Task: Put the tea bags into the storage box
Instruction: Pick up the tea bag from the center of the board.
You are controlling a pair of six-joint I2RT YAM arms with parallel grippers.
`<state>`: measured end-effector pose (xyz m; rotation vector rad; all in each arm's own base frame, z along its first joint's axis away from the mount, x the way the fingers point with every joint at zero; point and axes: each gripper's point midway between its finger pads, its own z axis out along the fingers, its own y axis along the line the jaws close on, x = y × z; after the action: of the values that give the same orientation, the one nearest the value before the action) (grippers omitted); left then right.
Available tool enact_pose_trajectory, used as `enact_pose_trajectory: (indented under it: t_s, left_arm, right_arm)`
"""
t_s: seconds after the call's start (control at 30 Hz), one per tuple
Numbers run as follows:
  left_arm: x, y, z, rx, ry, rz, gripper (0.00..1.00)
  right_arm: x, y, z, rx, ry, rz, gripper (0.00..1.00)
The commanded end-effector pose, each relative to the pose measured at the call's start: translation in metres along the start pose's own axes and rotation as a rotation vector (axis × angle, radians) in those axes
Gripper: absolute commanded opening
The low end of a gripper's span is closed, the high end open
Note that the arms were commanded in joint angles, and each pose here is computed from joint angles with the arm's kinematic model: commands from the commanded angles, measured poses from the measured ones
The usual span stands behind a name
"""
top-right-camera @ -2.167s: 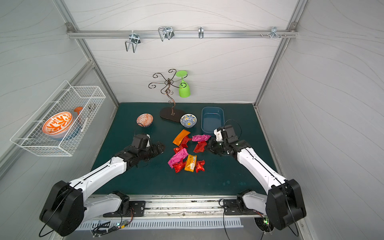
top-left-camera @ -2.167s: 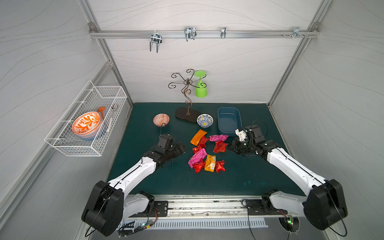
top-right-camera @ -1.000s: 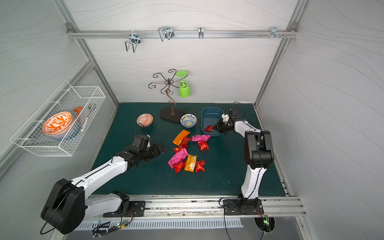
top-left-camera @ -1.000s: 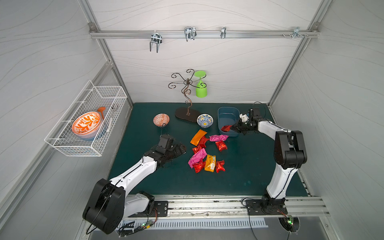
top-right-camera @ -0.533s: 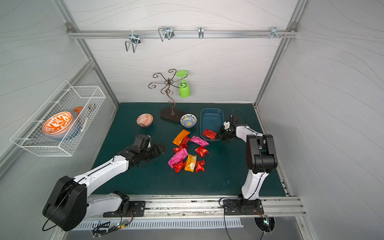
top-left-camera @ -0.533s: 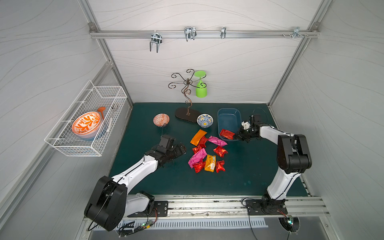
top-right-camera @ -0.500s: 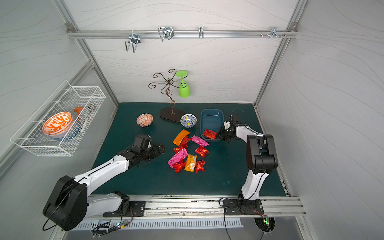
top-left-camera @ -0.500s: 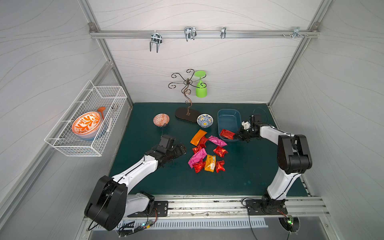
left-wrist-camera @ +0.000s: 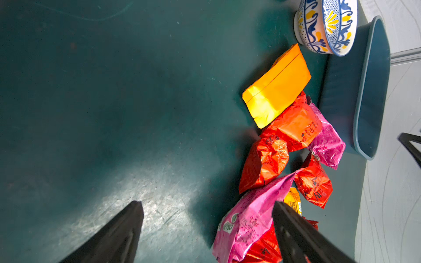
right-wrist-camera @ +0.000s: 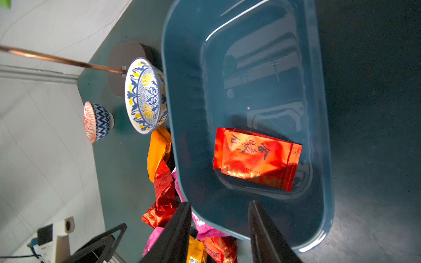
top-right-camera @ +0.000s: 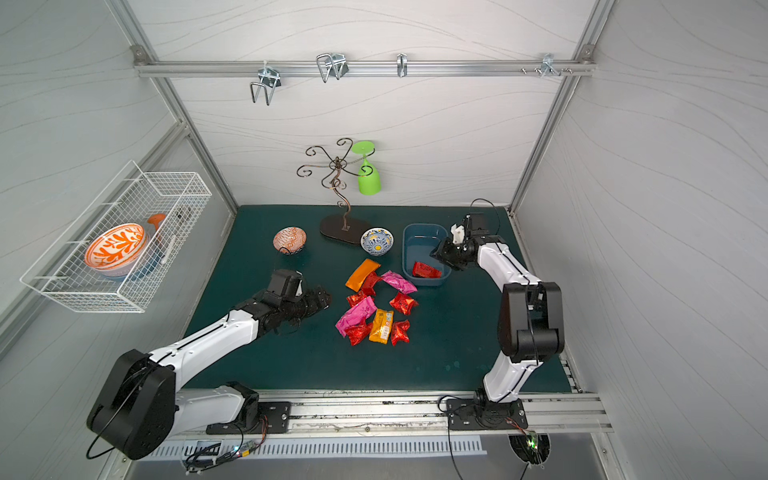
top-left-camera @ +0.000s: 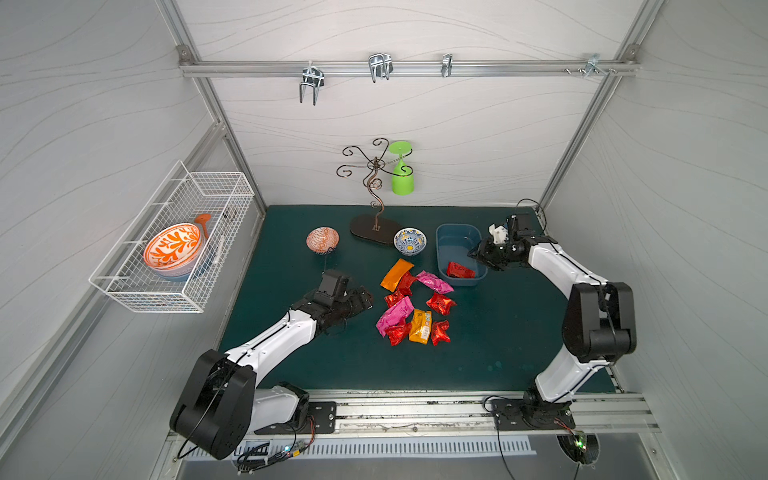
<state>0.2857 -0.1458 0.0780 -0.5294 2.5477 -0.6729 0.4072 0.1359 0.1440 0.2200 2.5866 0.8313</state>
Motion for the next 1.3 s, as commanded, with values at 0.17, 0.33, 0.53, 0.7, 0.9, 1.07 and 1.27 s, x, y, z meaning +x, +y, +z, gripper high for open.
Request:
enact_pose_trajectory:
  t_s: [0.17, 0.33, 0.53, 0.7, 0.9, 1.07, 1.27]
  left_arm:
    - [-0.017, -0.025, -0.005, 0.059, -0.034, 0.021, 0.93]
    - [-0.016, -0.026, -0.006, 0.064, -0.027, 0.021, 0.93]
    - [-0.013, -0.021, -0.009, 0.054, -0.03, 0.022, 0.93]
    - [-0.012, -0.017, -0.009, 0.045, -0.037, 0.016, 0.93]
    - [-0.013, -0.017, -0.01, 0.039, -0.038, 0.016, 0.93]
    - [-0.012, -0.015, -0.012, 0.029, -0.039, 0.015, 0.93]
    - [-0.013, -0.013, -0.013, 0.019, -0.041, 0.015, 0.93]
  right_arm:
    - [0.084, 0.044, -0.005, 0.06, 0.11, -0.208, 0.59]
    - [0.128, 0.043, 0.011, 0.078, 0.184, -0.187, 0.6]
    - [0.157, 0.015, 0.018, 0.128, 0.219, -0.057, 0.61]
    - [0.166, 0.005, 0.027, 0.131, 0.223, -0.013, 0.6]
    - [0.163, 0.004, 0.045, 0.112, 0.221, 0.016, 0.55]
    - [0.159, 0.0, 0.058, 0.115, 0.211, 0.027, 0.41]
    - [0.156, -0.008, 0.058, 0.104, 0.207, 0.053, 0.07]
